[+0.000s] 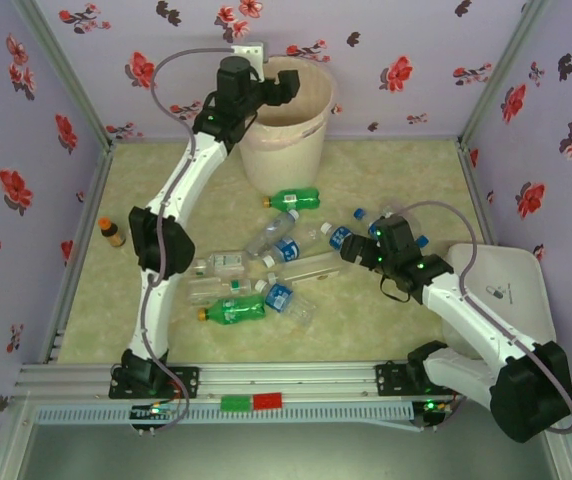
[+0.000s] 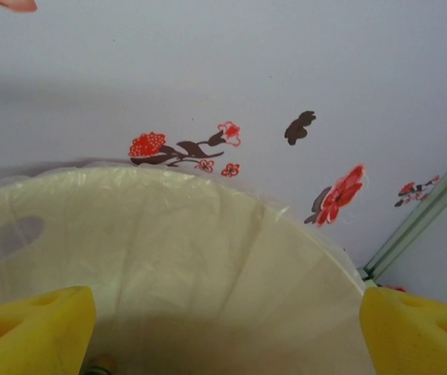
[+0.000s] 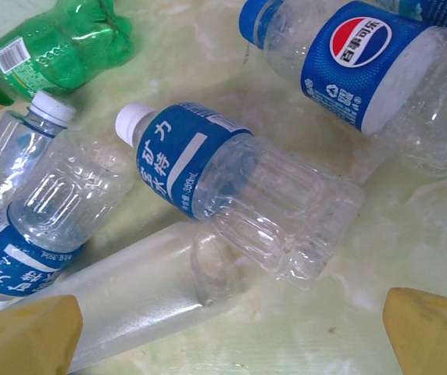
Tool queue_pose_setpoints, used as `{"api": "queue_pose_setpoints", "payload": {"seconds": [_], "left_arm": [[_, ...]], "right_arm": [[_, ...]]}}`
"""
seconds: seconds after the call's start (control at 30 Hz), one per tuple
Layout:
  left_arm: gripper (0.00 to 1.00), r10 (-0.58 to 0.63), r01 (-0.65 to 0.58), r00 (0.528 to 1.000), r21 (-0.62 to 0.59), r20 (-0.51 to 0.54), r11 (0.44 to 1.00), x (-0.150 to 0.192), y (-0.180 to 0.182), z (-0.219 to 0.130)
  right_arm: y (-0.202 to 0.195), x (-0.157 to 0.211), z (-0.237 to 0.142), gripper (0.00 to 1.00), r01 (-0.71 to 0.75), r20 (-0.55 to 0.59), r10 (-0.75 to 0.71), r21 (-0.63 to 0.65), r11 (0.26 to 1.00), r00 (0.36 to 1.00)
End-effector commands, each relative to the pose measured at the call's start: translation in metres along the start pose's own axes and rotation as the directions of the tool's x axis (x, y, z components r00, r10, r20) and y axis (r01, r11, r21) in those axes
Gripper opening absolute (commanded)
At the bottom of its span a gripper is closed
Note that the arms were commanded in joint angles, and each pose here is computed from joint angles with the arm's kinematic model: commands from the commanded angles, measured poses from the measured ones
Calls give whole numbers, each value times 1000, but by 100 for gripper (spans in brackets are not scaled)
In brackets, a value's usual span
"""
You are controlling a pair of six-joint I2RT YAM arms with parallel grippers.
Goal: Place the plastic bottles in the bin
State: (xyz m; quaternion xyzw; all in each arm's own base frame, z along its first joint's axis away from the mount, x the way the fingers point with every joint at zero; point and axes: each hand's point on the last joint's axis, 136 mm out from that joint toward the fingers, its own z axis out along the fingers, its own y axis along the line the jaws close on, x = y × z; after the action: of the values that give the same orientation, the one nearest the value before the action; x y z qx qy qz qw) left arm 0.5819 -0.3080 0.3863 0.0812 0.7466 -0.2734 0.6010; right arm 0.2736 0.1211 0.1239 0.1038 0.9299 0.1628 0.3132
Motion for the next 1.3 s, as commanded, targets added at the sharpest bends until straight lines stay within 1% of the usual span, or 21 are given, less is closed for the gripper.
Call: {"api": "queue_pose_setpoints", "payload": {"seconds": [0.0, 0.07, 0.17, 0.23, 0.3, 0.4, 0.53, 0.63, 0.67, 0.73, 0.8, 0.9, 1.0, 1.1, 1.27], "left_arm": [[93, 24, -34, 991, 67, 132, 997, -59, -31, -48], [99, 23, -32, 992, 72, 126, 997, -56, -32, -62], [99, 22, -30, 993, 71, 118, 997, -43, -29, -86], [100, 24, -31, 994, 66, 109, 997, -31, -25, -105], [99, 29, -35, 994, 50, 106, 998, -19, -21, -129], [99, 27, -29, 995, 19, 94, 999, 4, -10, -163], [99, -7, 8, 1000, -35, 29, 999, 50, 9, -199], [100, -23, 19, 999, -110, -36, 994, 94, 30, -222], [100, -27, 19, 998, -158, -49, 987, 109, 42, -230], [99, -48, 30, 997, -267, -60, 963, 135, 69, -246], [99, -83, 58, 995, -351, -57, 935, 152, 92, -262], [100, -134, 107, 990, -400, -39, 910, 161, 109, -277], [100, -169, 146, 985, -416, -19, 897, 161, 117, -281], [100, -198, 177, 980, -408, -9, 896, 162, 119, -276], [100, -267, 237, 963, -358, -38, 903, 175, 114, -259]], "right_arm": [[-3, -16, -8, 100, 49, 34, -50, 50, 998, 998], [-9, -19, -7, 100, 74, 25, -76, 94, 993, 997], [-17, -24, -1, 100, 106, -20, -104, 147, 983, 994], [-16, -27, 4, 100, 138, -48, -133, 154, 978, 990], [-11, -32, 10, 100, 175, -62, -168, 145, 974, 984], [3, -34, 20, 100, 224, -87, -217, 91, 970, 972], [6, -35, 34, 100, 266, -125, -254, 89, 960, 959], [9, -32, 43, 99, 288, -173, -271, 82, 954, 947], [9, -32, 47, 99, 290, -180, -272, 81, 954, 945], [9, -28, 55, 98, 292, -193, -274, 69, 954, 942], [13, -23, 63, 97, 297, -222, -280, 46, 954, 934], [15, -17, 72, 95, 303, -261, -287, 25, 953, 922], [16, -13, 80, 91, 311, -294, -294, 13, 950, 910], [17, -8, 87, 87, 330, -324, -310, 10, 944, 894], [7, -2, 99, 84, 363, -366, -319, 57, 930, 874]]}}
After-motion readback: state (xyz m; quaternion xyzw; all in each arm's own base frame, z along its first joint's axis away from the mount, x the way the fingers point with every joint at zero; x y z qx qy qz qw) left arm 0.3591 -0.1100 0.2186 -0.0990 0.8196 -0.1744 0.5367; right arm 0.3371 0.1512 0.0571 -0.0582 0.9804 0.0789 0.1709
